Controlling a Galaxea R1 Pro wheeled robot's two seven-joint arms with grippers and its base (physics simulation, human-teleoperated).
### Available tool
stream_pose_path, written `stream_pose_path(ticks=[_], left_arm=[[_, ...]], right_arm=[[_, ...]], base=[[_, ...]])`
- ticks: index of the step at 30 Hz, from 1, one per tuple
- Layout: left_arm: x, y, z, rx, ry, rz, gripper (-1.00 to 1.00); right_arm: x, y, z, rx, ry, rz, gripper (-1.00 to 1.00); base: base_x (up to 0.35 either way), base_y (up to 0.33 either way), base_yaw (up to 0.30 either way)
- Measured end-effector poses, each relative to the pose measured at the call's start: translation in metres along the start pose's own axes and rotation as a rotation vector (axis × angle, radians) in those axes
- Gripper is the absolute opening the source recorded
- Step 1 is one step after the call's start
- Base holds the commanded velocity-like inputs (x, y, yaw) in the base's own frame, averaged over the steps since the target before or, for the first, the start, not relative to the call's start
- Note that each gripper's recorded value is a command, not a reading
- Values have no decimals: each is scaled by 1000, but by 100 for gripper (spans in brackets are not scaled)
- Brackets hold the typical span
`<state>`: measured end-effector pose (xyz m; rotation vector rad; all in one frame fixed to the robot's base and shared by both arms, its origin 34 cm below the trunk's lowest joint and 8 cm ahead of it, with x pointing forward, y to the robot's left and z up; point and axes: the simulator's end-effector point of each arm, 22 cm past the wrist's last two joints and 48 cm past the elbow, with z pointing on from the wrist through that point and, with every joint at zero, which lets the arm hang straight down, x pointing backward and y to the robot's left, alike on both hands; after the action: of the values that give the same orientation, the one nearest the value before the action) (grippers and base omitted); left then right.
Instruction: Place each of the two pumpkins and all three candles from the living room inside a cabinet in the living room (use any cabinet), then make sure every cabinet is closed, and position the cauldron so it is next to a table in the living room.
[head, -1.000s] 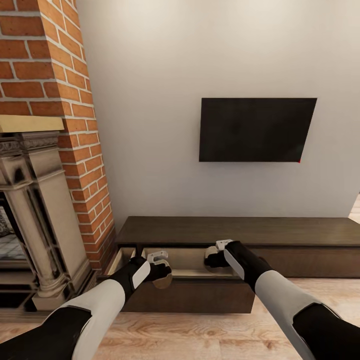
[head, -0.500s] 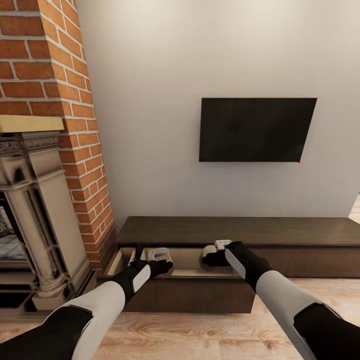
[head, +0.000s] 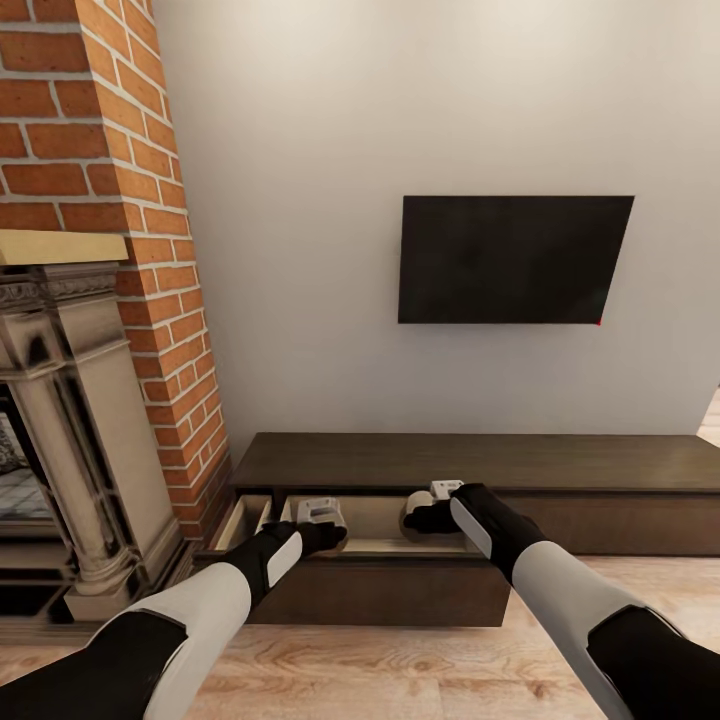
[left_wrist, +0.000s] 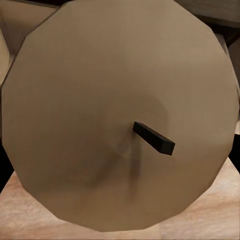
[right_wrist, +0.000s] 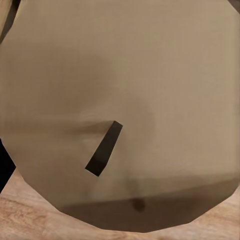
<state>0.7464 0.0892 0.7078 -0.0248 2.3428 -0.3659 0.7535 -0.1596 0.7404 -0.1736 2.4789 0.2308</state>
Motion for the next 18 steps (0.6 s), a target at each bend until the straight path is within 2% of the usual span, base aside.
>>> stream_pose_path(ticks=[15,18], left_arm=[[23,8,9,-13,49,-6,-100],[25,9,11,-13,52,-7,-100]], right_arm=[[20,-7,13,5,45,14,-100],[22,-7,16,2,49,15,-100]], base=[[306,91,0],[187,28,0]])
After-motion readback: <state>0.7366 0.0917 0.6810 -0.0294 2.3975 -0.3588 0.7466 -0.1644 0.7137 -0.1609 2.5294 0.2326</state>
